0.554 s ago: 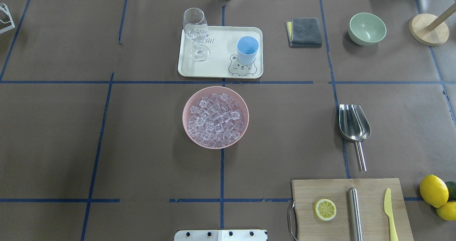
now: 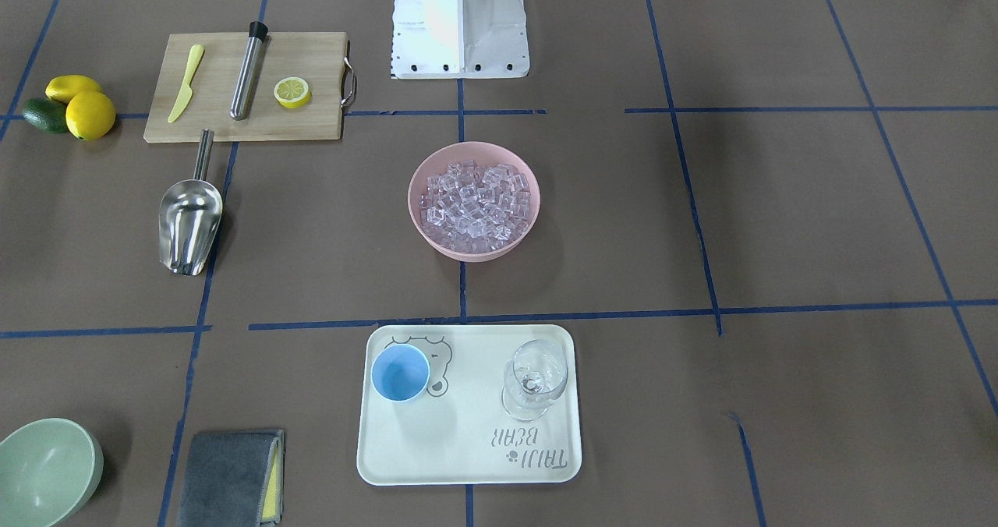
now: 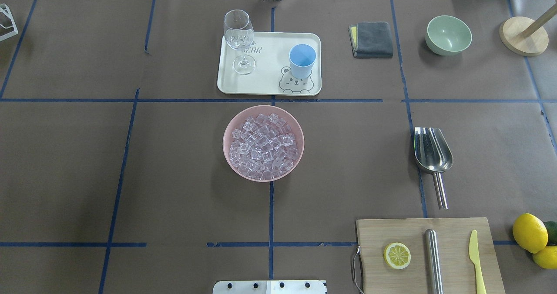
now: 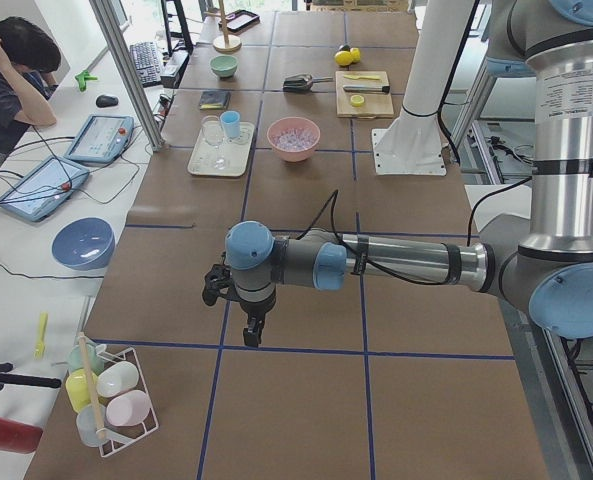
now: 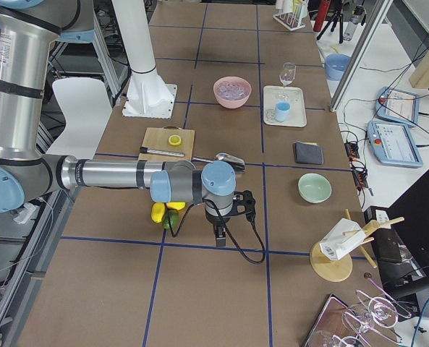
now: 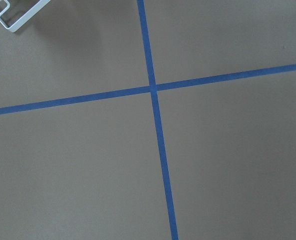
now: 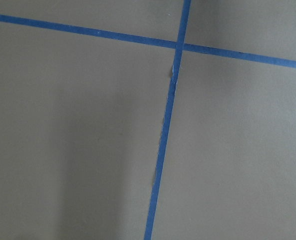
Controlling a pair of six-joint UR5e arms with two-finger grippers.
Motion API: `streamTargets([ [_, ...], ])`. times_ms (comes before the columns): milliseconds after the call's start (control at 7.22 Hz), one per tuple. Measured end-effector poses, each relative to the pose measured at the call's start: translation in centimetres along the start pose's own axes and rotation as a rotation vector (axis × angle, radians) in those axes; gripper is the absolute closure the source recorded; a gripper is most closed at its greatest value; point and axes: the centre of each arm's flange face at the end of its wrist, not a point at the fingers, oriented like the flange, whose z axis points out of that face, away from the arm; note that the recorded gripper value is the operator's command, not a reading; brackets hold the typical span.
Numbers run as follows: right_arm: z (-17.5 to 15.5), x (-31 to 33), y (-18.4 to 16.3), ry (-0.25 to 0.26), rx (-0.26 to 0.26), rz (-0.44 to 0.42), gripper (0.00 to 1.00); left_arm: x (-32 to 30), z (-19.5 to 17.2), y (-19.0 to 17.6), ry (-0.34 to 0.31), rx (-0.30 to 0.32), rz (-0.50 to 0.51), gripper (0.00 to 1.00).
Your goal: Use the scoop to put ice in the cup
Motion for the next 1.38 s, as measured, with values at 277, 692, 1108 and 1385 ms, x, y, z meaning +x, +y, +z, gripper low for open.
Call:
streamTargets([
  [277,-0.6,-0.5,-0.1,-0.001,0.011,-0.008,0.00,0.0,0.1,0.1,0.000,-0.001,0.000,0.00],
  [692,-1.9,-2.0,-0.5,-0.008,0.039,-0.035,0.00,0.4,-0.1,-0.3,0.004,0.005,0.008,0.00],
  [1108,-3.7,-3.7,-2.3,-0.009,0.077,-0.068,0.00,1.4,-1.1,-1.7,0.009,0.060,0.062,0.00],
  [1385,-3.6,-3.6,-2.7,-0.013,0.076,-0.058,0.00,2.0,-1.6,-2.4,0.007,0.114,0.114,0.00],
])
